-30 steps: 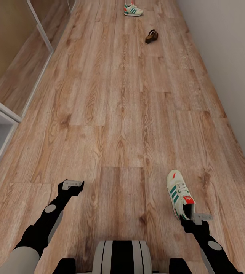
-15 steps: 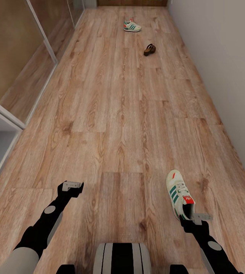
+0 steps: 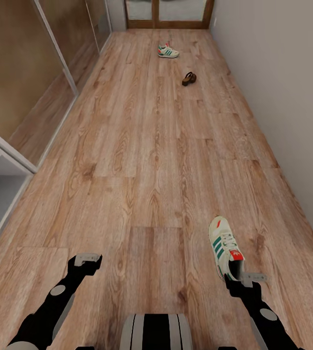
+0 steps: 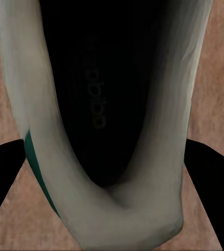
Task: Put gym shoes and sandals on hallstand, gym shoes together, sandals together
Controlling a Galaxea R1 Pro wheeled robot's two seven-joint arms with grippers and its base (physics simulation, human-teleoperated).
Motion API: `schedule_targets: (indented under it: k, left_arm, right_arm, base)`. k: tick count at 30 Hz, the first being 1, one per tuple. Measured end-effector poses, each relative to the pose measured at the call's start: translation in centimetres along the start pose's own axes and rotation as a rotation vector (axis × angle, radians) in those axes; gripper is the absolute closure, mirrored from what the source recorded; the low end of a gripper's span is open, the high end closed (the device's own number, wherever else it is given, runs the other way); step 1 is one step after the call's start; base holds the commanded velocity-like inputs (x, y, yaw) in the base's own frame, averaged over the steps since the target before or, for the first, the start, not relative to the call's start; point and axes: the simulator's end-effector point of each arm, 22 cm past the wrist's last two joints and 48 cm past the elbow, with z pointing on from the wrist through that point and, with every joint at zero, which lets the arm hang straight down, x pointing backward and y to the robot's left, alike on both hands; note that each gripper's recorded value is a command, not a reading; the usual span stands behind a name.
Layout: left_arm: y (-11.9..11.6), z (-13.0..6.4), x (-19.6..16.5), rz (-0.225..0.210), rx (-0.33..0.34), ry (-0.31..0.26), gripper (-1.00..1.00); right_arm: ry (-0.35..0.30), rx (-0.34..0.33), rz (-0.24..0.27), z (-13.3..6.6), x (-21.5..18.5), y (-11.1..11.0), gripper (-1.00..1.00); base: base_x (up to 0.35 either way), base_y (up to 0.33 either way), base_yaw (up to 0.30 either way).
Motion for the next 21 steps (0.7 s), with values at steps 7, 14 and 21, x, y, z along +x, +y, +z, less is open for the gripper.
schedule_targets:
  k: [7, 14, 21]
  left_arm:
    - [2.2, -4.6, 10.1, -0.063, -0.058, 0.143, -1.0]
    - [3.0, -6.7, 10.9, -0.078, -0.078, 0.128, -1.0]
    - [2.9, -8.5, 11.5, -0.082, -0.083, 0.102, -1.0]
  right_arm:
    - [-0.102, -0.011, 0.004, -0.9, -2.9, 0.4, 1.0]
    - [-0.143, -0.008, 0.0, -2.0, -2.8, 0.0, 1.0]
    - [-0.146, -0.008, -0.004, -4.1, -0.3, -0.3, 1.0]
  base:
    - [0.0, 0.0, 0.0]
    - [0.0, 0.0, 0.0]
    - [0.0, 0.0, 0.0]
